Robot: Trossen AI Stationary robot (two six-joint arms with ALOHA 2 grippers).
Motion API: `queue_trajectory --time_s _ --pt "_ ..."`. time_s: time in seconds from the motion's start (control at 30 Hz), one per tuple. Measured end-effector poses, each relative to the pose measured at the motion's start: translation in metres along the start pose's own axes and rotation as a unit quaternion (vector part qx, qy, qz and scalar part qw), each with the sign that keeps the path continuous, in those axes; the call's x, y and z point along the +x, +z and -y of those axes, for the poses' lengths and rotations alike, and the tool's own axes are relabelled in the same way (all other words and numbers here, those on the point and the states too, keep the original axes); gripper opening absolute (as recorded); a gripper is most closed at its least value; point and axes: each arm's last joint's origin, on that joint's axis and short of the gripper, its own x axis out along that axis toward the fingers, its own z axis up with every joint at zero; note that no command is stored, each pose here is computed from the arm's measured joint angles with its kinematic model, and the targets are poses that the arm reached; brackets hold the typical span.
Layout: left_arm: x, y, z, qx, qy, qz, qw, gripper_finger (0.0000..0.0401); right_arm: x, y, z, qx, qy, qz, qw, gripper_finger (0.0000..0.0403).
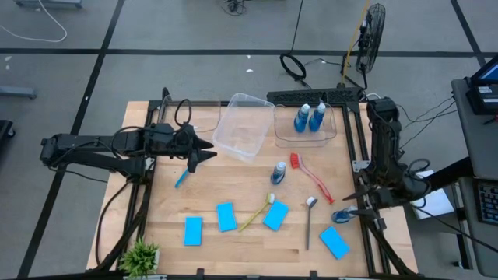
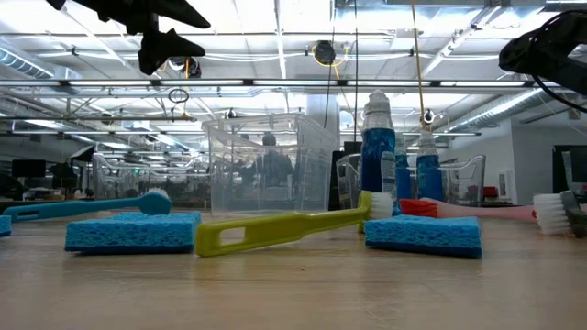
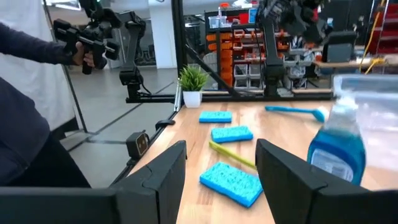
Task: Pick & Place Kitchen Sink Supplies
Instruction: Put the blue soap dispenser into the right transparent bin
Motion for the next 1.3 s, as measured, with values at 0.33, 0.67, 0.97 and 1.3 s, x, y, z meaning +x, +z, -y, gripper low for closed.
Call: queue_trajectory --time_s 0.33,0.67,0.97,1.3 --pt "0.0 0.0 0.0 0.001 0.0 0.0 1.0 0.0214 -0.004 -0.002 -0.002 0.032 0.018 -0.003 0.999 0.0183" --pt "0.0 0.0 0.0 0.011 0.0 0.0 1.0 0.0214 -0.015 0.0 -0.003 0.084 0.063 -0.013 0.994 0.0183" --pt "0.0 0.0 0.0 0.008 0.0 0.0 1.0 0.0214 -0.023 0.016 0.001 0.047 0.104 -0.018 0.993 0.0183" --pt "0.0 0.0 0.0 0.008 0.0 0.0 1.0 0.0214 -0.025 0.021 0.004 0.015 0.118 -0.017 0.993 0.0183"
